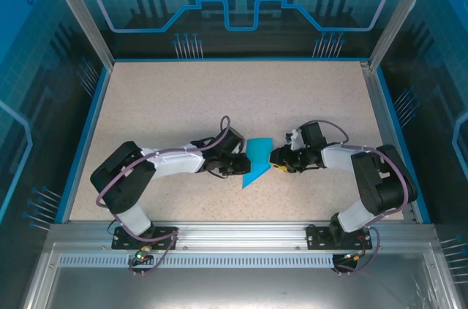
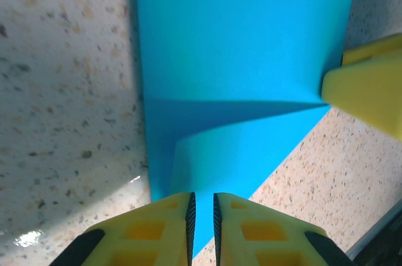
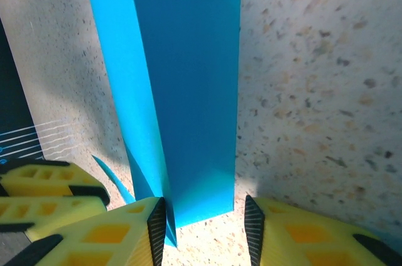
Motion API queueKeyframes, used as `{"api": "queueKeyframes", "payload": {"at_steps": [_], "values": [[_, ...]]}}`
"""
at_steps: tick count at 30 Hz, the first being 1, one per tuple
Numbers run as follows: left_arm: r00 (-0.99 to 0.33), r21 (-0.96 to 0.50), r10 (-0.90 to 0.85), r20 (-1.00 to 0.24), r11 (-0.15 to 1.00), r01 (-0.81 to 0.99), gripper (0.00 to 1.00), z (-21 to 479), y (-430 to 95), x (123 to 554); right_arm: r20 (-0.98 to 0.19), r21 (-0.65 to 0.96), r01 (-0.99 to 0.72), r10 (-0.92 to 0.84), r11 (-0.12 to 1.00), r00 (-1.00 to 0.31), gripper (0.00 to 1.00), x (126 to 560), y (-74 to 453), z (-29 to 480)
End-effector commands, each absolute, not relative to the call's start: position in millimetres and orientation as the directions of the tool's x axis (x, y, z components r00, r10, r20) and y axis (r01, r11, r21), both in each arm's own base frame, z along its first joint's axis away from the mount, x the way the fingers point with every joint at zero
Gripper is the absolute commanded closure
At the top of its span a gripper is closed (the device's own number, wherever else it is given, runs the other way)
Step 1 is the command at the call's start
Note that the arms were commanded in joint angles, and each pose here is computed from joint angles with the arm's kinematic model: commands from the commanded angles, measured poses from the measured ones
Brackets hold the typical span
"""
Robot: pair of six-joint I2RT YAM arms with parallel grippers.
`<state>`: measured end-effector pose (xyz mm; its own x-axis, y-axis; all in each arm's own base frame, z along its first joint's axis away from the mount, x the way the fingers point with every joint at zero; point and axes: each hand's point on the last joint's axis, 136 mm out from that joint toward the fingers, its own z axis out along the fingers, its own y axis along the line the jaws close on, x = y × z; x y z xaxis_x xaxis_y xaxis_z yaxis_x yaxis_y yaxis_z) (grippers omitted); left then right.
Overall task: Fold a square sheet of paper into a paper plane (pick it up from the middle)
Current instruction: Third fold the triangle at the center of the table, then fourth fold the wing at the center of the table.
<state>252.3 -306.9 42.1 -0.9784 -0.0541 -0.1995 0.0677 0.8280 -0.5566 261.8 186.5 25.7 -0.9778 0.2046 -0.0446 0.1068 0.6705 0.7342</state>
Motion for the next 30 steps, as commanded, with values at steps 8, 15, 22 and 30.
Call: {"api": "queueKeyframes", "payload": {"at_steps": [8, 15, 22, 30], "values": [[-0.977, -0.533, -0.025, -0.213, 0.841, 0.095, 0.8, 42, -305, 257, -0.093, 0.795, 0.007, 0.133, 0.607, -0.987, 0.59, 274, 209, 51], [-0.97, -0.525, 0.01, -0.244, 0.84, 0.14, 0.68, 49, -310, 253, -0.084, 0.798, -0.008, 0.097, 0.603, -0.992, 0.64, 294, 218, 46], [-0.934, -0.363, 0.081, -0.349, 0.907, 0.214, 0.48, 52, -314, 237, -0.071, 0.81, -0.014, 0.074, 0.587, -0.995, 0.77, 299, 223, 46], [-0.87, -0.128, 0.189, -0.456, 0.953, 0.275, 0.41, 51, -316, 233, -0.061, 0.819, -0.013, 0.065, 0.574, -0.996, 0.8, 295, 225, 48]]}}
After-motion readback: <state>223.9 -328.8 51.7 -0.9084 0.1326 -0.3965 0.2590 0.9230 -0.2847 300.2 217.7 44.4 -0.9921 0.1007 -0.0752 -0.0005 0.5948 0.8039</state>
